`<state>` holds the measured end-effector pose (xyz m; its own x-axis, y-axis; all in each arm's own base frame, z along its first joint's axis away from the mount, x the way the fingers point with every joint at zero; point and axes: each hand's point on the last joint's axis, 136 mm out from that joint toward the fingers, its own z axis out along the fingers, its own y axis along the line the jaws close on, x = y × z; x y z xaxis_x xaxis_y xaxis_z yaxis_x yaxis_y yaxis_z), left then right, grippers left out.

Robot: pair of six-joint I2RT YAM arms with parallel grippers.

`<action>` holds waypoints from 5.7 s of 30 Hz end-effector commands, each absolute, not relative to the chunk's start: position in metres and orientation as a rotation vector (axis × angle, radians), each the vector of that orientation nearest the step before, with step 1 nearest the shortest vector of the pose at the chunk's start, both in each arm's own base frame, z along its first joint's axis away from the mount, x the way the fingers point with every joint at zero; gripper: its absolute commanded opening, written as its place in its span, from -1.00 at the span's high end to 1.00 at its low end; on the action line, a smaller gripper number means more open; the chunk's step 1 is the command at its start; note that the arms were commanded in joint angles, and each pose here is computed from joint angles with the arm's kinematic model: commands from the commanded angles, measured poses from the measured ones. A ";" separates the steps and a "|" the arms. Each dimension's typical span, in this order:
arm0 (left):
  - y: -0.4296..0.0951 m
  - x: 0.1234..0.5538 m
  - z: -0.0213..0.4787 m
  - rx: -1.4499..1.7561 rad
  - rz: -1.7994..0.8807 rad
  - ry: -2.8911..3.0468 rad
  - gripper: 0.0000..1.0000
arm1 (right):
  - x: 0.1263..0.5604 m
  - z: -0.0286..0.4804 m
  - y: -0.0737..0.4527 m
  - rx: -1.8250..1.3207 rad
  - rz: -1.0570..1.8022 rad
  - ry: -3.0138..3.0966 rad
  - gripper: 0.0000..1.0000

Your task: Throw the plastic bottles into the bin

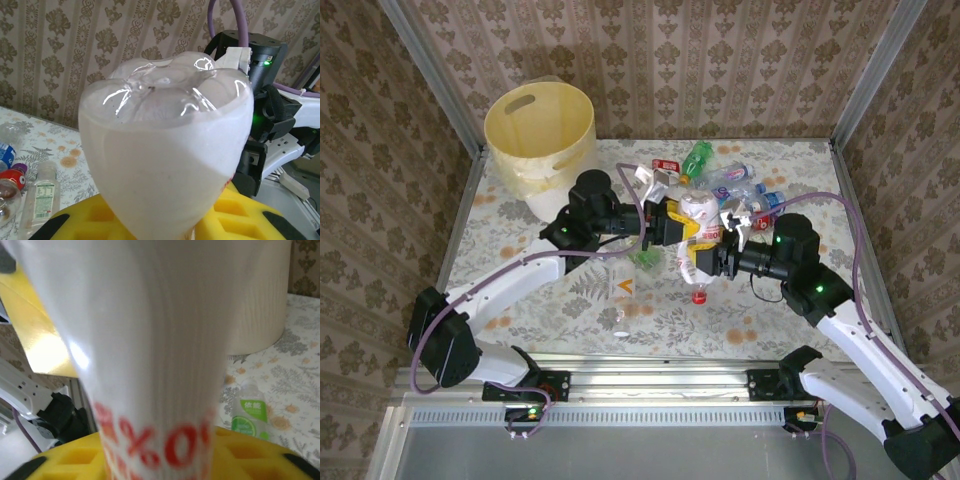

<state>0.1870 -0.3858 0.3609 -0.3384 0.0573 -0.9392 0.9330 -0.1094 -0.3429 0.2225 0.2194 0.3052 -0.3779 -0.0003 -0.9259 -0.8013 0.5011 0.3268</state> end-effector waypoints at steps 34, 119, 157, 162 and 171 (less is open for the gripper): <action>-0.228 0.238 0.458 0.675 -0.638 1.376 1.00 | 0.233 0.288 0.172 -0.505 0.686 1.891 -1.00; -0.172 0.239 0.328 0.435 -0.512 2.199 -0.99 | 0.212 0.302 0.172 -0.523 0.756 1.814 -1.00; -0.266 0.222 0.108 0.482 -0.544 2.863 -0.92 | 0.203 0.294 0.172 -0.538 0.779 1.885 -1.00; -0.263 0.223 0.095 0.480 -0.483 2.902 -0.88 | 0.202 0.293 0.172 -0.539 0.784 1.888 -1.00; -0.257 0.222 0.073 0.483 -0.403 2.955 -0.83 | 0.203 0.292 0.173 -0.538 0.791 1.890 -1.00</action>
<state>0.2254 -0.2635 0.0862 -0.9314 0.3050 -0.1985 0.3511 0.8968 -0.2694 0.2082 0.1703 0.2831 -0.4236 -0.0369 -0.9051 -0.6473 0.7113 0.2739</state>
